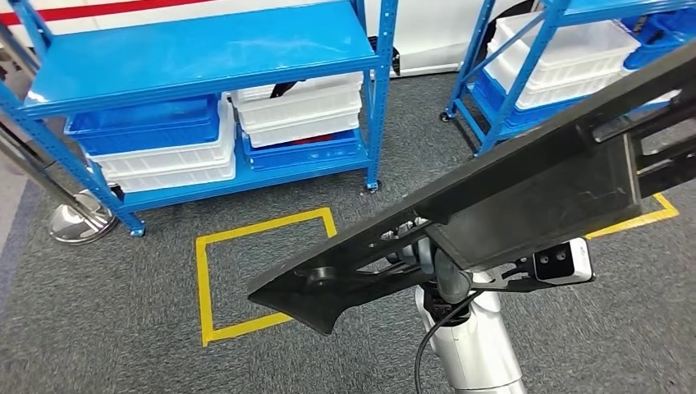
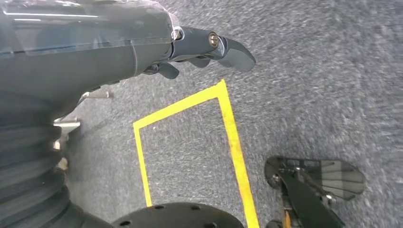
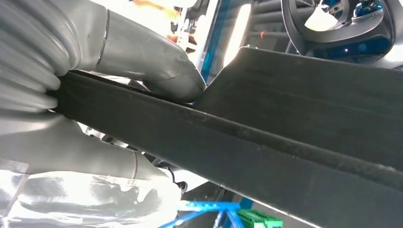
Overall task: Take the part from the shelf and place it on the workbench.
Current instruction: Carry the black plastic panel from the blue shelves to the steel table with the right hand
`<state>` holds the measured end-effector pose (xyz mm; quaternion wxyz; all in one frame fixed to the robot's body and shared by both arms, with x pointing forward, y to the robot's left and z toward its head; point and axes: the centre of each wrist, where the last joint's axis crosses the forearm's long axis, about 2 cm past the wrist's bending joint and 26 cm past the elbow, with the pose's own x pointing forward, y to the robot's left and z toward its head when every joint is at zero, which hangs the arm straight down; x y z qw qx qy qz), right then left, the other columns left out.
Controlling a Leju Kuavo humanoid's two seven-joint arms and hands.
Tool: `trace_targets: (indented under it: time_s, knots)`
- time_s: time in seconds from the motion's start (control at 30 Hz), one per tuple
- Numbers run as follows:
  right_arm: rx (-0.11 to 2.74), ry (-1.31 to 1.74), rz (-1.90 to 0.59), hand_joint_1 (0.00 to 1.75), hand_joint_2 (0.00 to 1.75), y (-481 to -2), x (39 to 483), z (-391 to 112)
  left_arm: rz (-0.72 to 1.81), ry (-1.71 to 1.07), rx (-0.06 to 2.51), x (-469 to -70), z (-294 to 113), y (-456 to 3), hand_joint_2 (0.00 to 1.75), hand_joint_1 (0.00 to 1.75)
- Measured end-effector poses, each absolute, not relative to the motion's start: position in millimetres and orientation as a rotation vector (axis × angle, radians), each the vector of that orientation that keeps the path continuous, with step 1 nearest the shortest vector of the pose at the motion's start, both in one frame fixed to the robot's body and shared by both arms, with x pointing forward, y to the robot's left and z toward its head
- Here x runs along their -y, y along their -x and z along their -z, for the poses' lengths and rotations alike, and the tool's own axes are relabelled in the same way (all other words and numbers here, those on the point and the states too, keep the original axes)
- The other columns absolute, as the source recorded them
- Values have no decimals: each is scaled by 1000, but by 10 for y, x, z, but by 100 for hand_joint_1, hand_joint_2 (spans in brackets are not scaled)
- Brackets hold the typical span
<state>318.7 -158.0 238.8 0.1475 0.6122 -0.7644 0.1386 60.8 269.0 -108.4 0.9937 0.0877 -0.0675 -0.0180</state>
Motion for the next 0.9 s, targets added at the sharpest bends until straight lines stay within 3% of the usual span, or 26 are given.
trace_targets:
  time_s: [0.37,0.9]
  knots:
    - [2214,-1773,-373,175,175,-3191,1585,-2495,33,-203,326,-2753,1061,-764,175,0]
    - [2210,-1796,-353,175,175,-3170,1596,-2521,36,-211,323,-2764,1049,-826,175,0]
